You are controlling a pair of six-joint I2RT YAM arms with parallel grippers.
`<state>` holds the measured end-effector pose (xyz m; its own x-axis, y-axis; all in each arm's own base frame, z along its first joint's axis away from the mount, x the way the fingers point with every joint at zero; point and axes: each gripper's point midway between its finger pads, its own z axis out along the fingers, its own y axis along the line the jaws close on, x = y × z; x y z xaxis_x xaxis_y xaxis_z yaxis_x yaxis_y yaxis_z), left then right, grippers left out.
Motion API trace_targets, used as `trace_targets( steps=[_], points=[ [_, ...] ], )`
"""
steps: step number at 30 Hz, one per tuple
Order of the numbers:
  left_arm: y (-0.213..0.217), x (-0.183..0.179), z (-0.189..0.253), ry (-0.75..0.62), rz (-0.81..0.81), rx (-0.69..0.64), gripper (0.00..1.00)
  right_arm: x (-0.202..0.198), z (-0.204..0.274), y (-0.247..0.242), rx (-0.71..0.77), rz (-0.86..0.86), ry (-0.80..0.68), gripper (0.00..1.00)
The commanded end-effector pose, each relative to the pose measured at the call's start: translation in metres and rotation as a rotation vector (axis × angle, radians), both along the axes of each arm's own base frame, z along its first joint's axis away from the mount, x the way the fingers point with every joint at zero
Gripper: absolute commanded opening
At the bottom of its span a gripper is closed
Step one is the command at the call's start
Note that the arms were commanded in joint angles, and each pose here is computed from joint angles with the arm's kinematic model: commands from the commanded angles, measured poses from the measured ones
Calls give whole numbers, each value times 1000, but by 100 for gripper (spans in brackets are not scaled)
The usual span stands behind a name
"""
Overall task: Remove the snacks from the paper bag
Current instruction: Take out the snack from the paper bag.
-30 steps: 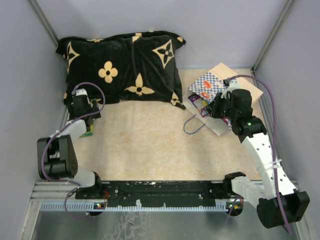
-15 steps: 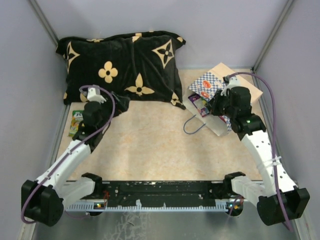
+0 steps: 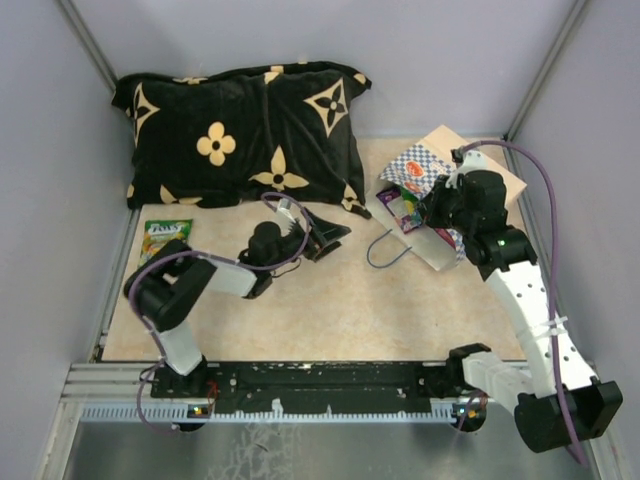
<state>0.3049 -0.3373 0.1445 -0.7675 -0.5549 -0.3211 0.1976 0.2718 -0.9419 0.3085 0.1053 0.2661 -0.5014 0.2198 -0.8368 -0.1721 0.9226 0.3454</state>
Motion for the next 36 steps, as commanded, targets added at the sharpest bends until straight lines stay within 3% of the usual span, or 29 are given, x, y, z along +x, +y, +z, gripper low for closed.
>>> trace_targets(
  steps=[1,7,17,23,36],
  points=[
    [-47,12,38,8,-61,-261,100,-3,43,-4,-3,-10,-117,0],
    [-100,40,-3,118,-23,-214,93,-8,43,-8,-18,-18,-113,0],
    [-153,87,-36,144,95,-92,86,-14,43,-10,-20,-21,-117,0],
    [-179,96,-66,176,102,-21,75,-14,45,-12,-28,-27,-122,0],
    [-220,109,-93,152,121,42,70,-23,40,-19,-64,-38,-117,0]
  ],
)
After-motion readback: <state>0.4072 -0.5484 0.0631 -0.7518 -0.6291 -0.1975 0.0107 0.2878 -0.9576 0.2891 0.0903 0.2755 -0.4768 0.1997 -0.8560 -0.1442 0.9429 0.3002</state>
